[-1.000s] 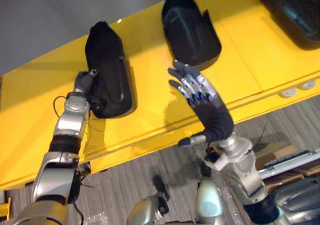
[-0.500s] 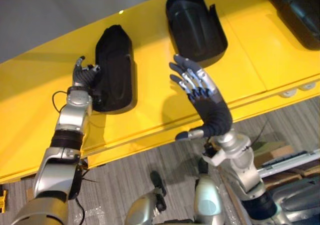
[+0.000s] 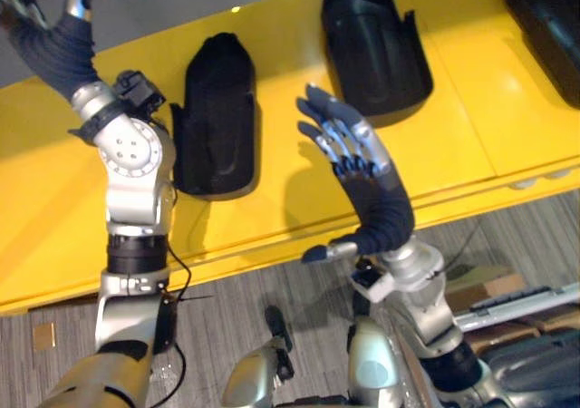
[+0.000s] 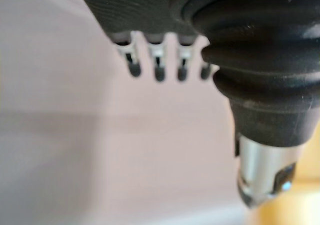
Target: Walk over and take plastic housings, then place them on the shelf
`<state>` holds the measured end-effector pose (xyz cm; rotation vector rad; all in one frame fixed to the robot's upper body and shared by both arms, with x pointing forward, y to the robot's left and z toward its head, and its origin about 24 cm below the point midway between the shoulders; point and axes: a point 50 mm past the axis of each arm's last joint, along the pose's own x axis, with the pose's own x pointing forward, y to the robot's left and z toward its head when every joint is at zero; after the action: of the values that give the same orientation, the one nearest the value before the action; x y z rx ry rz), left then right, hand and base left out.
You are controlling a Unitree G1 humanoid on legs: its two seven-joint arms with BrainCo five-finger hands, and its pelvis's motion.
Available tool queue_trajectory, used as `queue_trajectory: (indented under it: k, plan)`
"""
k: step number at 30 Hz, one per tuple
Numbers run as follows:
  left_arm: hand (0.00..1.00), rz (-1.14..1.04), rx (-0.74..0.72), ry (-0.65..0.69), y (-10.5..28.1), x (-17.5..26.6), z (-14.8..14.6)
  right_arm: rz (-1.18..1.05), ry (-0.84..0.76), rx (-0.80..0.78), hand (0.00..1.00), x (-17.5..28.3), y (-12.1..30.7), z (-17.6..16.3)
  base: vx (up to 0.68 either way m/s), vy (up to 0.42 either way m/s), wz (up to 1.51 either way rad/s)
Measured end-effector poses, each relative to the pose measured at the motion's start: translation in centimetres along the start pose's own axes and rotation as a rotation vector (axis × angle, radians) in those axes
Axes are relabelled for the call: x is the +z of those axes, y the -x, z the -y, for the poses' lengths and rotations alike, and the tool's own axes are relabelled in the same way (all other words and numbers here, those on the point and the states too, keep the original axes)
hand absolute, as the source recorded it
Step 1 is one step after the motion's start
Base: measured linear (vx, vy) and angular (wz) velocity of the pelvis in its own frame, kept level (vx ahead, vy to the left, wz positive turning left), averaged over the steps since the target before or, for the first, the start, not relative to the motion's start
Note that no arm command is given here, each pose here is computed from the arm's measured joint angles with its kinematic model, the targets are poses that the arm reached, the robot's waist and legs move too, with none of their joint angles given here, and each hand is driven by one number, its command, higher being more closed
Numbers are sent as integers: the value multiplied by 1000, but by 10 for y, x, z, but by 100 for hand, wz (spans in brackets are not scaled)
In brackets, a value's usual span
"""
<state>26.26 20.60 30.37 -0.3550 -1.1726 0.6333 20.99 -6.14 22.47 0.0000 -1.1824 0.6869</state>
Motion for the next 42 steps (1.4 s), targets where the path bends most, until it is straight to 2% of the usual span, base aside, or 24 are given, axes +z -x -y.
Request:
queue_trajectory:
  k: [4, 7, 11, 14, 18, 27, 30, 36, 42]
  plan:
    - [0, 17, 12, 51, 35, 24, -39, 47, 70, 6, 0, 1, -14, -1, 4, -9, 45]
    - [0, 1, 32, 16, 55, 33, -64, 29, 84, 4, 0, -1, -16, 2, 20, -14, 47]
    - [0, -160, 89, -148, 85, 24, -98, -37, 22, 44, 0, -9, -19, -9, 41, 9, 37]
    - [0, -318, 60, -297, 104, 11, -121, -177, -17, 96, 0, -25, -14, -21, 37, 8, 18]
    - [0, -512, -57, -312, 131, -1, -140, -304, -53, 128, 0, -38, 7, -21, 6, 10, 11]
    - [0, -549, -58, -287, 137, -4, -150, -360, -170, 271, 0, -42, 13, -47, -28, 4, -5]
    - [0, -565, -54, -294, 140, -7, -152, -431, -142, 266, 0, -46, 23, -47, -24, -24, -13]
    - [0, -564, -81, -315, 137, -5, -155, -648, -112, 50, 0, -50, 75, -28, 1, -28, -10]
    - [0, -579, -89, -284, 144, -5, -151, -722, -11, -134, 0, -47, 96, -13, 11, -16, -13]
